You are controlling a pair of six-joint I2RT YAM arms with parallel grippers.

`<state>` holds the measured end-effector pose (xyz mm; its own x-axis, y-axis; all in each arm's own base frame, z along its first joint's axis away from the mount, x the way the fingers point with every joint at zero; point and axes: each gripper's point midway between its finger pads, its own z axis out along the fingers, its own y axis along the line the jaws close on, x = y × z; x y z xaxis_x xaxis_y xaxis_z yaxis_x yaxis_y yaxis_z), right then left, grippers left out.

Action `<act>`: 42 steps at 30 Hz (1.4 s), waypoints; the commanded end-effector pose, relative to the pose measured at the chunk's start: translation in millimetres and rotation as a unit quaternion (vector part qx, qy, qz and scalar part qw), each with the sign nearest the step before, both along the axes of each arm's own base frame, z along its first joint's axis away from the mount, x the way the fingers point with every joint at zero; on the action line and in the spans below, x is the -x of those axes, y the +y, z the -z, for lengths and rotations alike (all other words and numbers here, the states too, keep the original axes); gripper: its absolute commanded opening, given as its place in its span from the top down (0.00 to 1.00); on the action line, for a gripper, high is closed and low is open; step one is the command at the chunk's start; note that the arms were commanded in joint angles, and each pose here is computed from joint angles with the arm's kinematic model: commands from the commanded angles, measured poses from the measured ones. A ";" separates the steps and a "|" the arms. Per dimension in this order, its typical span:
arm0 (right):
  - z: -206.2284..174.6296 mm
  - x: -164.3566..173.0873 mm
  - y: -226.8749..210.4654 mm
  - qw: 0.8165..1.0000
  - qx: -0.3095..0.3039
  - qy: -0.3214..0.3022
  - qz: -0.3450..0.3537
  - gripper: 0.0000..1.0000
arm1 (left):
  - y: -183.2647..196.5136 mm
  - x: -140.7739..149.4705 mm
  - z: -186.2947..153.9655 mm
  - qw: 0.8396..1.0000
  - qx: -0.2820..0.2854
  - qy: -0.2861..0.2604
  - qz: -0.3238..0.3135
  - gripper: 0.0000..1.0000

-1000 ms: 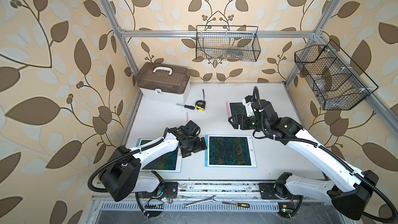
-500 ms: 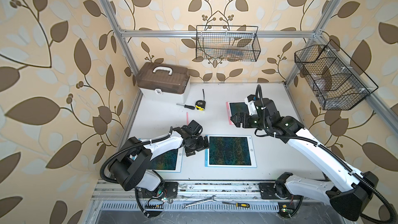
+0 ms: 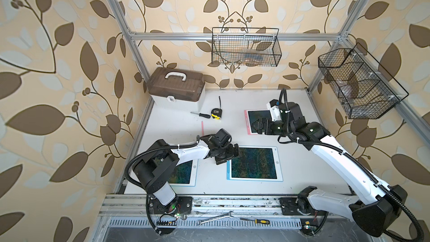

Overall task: Place the stylus back onto the writing tablet
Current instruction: Move the writing tablet to the center of the board.

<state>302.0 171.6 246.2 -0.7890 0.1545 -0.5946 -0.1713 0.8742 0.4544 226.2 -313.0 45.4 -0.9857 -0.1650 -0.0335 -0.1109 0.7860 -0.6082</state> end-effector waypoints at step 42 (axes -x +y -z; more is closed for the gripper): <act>37.0 10.7 -84.0 0.997 0.016 0.056 0.057 0.08 | -106.0 5.3 2.8 0.998 -0.037 0.006 0.049 0.01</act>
<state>296.0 95.4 217.6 -0.8270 0.2257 -0.5149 -0.0439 0.8871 0.4594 223.0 -457.9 54.1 -0.9961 -0.0793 -0.0400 -0.0327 0.7463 -0.6648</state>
